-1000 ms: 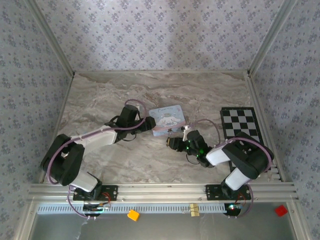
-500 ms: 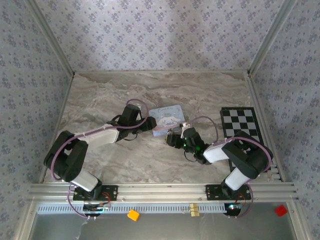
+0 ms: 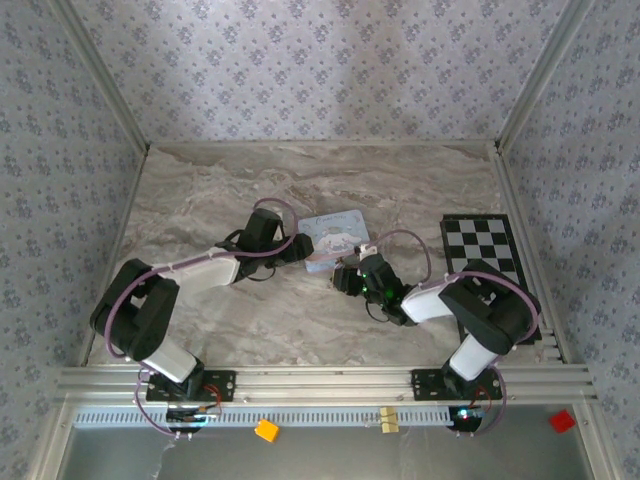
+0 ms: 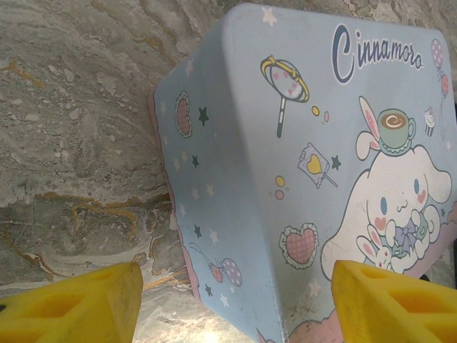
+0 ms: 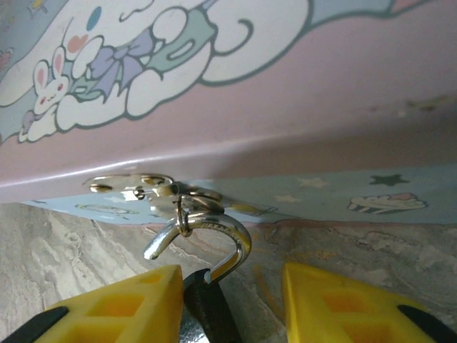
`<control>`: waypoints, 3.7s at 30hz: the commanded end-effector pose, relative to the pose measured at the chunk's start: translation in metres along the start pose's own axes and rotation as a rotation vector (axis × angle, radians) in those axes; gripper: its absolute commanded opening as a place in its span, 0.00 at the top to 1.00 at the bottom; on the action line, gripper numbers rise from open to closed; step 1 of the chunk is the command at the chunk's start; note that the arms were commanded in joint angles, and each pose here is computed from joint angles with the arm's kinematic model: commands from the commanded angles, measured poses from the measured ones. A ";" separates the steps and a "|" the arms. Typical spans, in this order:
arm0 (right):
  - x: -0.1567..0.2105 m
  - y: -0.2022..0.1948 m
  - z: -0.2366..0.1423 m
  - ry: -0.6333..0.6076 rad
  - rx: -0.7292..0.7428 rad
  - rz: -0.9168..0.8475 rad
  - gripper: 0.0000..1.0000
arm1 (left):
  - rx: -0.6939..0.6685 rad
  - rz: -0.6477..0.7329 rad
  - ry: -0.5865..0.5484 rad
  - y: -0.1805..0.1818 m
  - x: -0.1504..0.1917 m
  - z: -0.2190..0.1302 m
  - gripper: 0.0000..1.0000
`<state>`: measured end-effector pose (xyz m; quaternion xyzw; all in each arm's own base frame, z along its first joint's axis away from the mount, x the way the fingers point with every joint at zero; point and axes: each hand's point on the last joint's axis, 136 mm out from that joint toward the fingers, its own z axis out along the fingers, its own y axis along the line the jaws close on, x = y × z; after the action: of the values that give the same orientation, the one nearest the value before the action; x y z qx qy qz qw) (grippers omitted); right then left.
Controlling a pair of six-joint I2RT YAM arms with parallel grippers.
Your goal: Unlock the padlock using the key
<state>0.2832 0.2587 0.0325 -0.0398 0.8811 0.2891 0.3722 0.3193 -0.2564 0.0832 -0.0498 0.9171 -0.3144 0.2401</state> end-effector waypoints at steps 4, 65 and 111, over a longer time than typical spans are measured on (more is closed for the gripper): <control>0.025 -0.003 0.007 0.107 -0.004 0.024 0.64 | 0.023 0.008 -0.027 -0.008 -0.013 0.000 0.30; -0.003 -0.016 -0.123 0.204 0.076 -0.059 0.90 | -0.177 0.108 -0.384 0.062 -0.007 -0.125 0.26; 0.073 0.000 -0.083 0.445 0.169 -0.132 0.69 | -0.135 0.168 -0.526 0.087 0.016 -0.176 0.19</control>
<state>0.1730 0.2339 0.0284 -0.1380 0.9517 0.2030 0.1842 0.2263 -0.0898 0.1263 -0.0868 0.8514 -0.1969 0.4783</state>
